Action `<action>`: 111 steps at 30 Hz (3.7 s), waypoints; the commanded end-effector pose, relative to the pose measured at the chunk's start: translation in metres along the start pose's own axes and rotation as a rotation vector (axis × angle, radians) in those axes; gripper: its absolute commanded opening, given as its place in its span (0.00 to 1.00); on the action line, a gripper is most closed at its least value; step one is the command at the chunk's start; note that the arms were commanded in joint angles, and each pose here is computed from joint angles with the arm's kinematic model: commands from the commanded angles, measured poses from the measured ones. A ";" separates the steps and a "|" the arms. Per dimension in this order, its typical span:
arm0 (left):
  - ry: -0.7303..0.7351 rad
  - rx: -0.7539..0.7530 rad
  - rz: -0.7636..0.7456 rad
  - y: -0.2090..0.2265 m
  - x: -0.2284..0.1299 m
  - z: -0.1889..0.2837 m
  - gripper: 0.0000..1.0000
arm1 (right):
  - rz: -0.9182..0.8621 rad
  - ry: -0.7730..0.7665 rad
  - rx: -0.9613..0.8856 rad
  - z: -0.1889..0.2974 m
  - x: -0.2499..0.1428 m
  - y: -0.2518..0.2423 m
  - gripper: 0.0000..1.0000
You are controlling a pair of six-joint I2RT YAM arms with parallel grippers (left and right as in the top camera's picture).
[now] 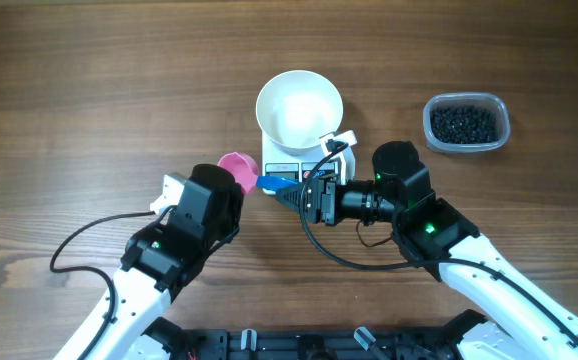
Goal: Scoop item into bowl and weigh 150g on scale
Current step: 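Move the right gripper to the scoop's blue handle beside the left gripper, then close the right gripper on the blue handle while the left holds the scoop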
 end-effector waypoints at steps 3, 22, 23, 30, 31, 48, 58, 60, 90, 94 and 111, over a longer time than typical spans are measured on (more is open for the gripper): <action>0.037 -0.023 -0.021 -0.006 -0.014 0.001 0.04 | -0.014 -0.042 -0.015 -0.001 0.009 0.001 0.40; 0.081 -0.033 -0.051 -0.008 -0.033 0.004 0.04 | 0.033 -0.111 -0.067 -0.015 0.004 0.005 0.25; 0.081 -0.030 -0.052 -0.007 -0.033 0.004 0.04 | 0.033 -0.112 -0.066 -0.015 0.004 0.005 0.25; 0.081 0.000 -0.063 0.000 -0.033 0.004 0.04 | 0.035 -0.116 -0.069 -0.015 0.005 0.004 0.27; 0.081 -0.001 -0.071 0.000 -0.033 0.004 0.04 | 0.035 -0.118 -0.071 -0.015 0.005 0.004 0.27; 0.080 -0.019 -0.145 -0.004 -0.033 0.004 0.04 | 0.018 -0.071 -0.074 -0.016 -0.004 0.001 0.18; 0.080 -0.020 -0.163 -0.004 -0.033 0.004 0.04 | 0.014 -0.068 -0.079 -0.016 -0.004 0.000 0.15; 0.079 -0.020 -0.163 -0.004 -0.033 0.004 0.04 | 0.008 -0.064 -0.085 -0.016 -0.005 -0.002 0.13; 0.079 -0.018 -0.164 -0.003 -0.033 0.004 0.04 | -0.001 0.001 -0.059 -0.016 -0.017 0.001 0.04; 0.080 -0.009 -0.165 -0.001 -0.033 0.004 0.04 | -0.004 0.032 -0.039 -0.016 -0.021 0.005 0.04; 0.059 -0.007 -0.165 -0.001 -0.029 0.003 0.04 | -0.012 0.071 -0.017 -0.016 -0.028 0.008 0.09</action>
Point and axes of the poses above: each gripper's point midway between its finger pads, its own z axis back along the fingers, its own y axis along the line the jaws close on, x = y × z, the point moved 1 cm from there along z, back along the fingers, and after that the axes turned 13 degrees about -z, right-handed, at the moved point
